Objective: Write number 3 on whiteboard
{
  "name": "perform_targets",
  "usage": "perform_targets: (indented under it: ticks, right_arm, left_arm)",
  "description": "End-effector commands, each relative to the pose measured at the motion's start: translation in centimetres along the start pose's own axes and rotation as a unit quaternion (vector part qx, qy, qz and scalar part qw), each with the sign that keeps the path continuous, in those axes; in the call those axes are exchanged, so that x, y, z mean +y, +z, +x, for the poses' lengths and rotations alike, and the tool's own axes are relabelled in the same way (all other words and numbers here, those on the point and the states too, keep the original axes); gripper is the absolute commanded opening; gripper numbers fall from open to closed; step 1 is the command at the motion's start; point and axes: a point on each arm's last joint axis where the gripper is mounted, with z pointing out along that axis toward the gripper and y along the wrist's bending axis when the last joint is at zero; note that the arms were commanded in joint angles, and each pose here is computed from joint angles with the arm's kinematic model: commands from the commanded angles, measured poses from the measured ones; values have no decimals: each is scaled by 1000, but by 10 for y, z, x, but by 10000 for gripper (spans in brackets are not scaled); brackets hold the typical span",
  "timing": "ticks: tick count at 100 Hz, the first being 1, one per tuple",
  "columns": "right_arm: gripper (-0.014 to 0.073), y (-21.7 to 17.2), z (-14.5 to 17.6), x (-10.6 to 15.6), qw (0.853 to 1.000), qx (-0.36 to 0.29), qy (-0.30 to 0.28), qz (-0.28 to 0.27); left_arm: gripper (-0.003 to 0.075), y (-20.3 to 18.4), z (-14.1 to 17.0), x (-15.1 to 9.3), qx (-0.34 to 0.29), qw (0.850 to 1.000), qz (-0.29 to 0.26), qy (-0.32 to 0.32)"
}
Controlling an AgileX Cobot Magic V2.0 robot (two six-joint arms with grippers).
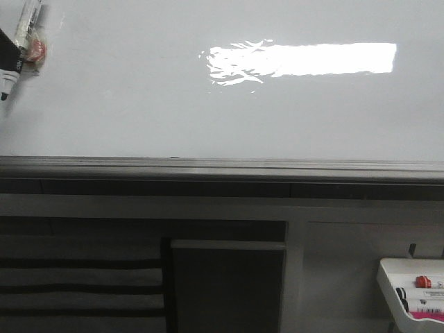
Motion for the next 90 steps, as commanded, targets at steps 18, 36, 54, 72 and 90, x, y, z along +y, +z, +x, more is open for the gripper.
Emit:
perform_targets:
  ticks: [18, 36, 54, 72, 90]
  right_arm:
    - [525, 0, -16, 0, 999, -42, -6, 3]
    - [525, 0, -16, 0, 999, -42, -6, 3]
    - [525, 0, -16, 0, 999, -42, -6, 3]
    - [525, 0, -16, 0, 999, -42, -6, 3]
    - [525, 0, -16, 0, 999, -42, -6, 3]
  left_arm:
    - [365, 18, -22, 2, -62, 998, -7, 14]
    - [364, 26, -19, 2, -57, 998, -7, 14]
    - [299, 29, -18, 2, -55, 998, -6, 14]
    - [193, 29, -19, 2, -59, 998, -8, 14]
    - [104, 29, -19, 2, -59, 998, -8, 14]
